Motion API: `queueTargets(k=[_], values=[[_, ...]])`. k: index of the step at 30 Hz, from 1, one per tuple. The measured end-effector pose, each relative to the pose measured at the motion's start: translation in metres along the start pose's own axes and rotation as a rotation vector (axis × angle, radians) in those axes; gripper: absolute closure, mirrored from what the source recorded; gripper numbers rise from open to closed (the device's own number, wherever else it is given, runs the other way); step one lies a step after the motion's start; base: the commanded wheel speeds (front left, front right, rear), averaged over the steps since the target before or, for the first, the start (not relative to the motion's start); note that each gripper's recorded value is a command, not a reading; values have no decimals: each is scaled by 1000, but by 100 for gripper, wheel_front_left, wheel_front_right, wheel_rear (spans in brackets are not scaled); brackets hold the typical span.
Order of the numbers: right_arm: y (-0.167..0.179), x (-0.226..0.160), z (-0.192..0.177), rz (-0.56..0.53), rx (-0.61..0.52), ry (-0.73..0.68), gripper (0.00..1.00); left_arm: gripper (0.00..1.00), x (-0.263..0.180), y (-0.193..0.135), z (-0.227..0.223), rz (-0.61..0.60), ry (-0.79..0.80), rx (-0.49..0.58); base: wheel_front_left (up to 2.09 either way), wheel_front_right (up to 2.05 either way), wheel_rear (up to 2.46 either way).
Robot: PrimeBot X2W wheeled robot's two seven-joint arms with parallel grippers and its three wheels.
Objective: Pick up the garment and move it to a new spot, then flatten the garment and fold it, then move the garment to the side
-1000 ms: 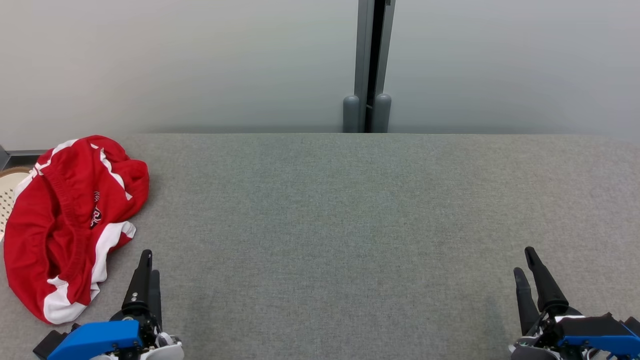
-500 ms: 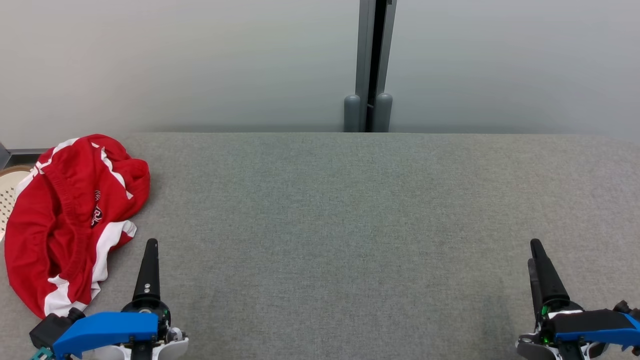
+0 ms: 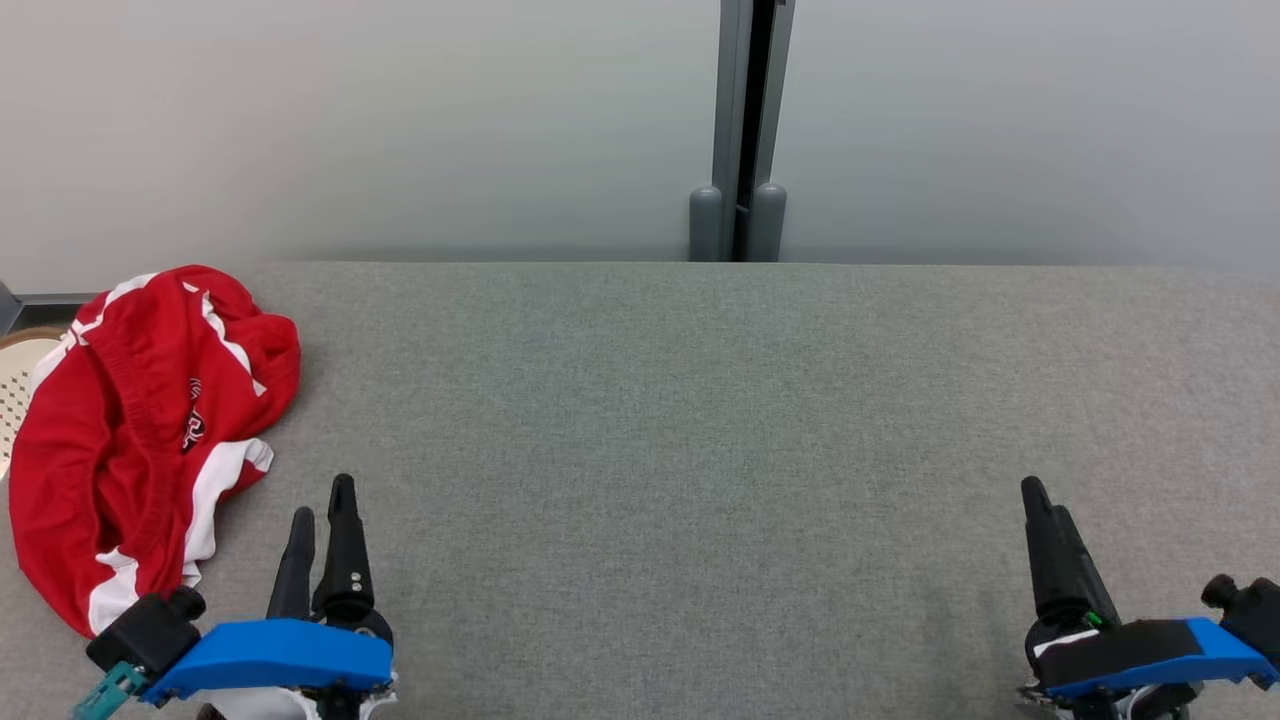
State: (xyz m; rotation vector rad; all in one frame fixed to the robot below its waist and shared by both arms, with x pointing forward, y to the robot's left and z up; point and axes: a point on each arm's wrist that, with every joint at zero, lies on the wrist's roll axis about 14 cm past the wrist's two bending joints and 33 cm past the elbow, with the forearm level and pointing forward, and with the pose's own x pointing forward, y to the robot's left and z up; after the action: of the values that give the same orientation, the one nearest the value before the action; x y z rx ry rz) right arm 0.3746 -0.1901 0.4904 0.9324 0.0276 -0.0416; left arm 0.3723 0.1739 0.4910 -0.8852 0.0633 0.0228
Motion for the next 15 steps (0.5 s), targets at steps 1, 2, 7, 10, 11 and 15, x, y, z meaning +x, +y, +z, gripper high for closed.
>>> queueTargets(k=[1,2,7,10,11,15], values=[[-1,-1,-5,1,-85,10,0,0,-1,2,-5,10,7,87,0,0,0],[-1,-1,-5,1,-85,10,0,0,-1,2,-5,10,7,87,0,0,0],[-2,-2,-9,1,-151,21,0,0,-2,4,-9,13,15,144,0,0,0],[-4,-2,-12,-2,-197,29,0,0,-3,6,-10,18,17,185,0,0,0],[-5,-3,-13,-2,-212,32,0,0,-4,7,-11,20,18,198,0,0,0],[-4,-3,-15,5,-268,38,0,0,-6,11,-15,25,26,247,0,0,0]])
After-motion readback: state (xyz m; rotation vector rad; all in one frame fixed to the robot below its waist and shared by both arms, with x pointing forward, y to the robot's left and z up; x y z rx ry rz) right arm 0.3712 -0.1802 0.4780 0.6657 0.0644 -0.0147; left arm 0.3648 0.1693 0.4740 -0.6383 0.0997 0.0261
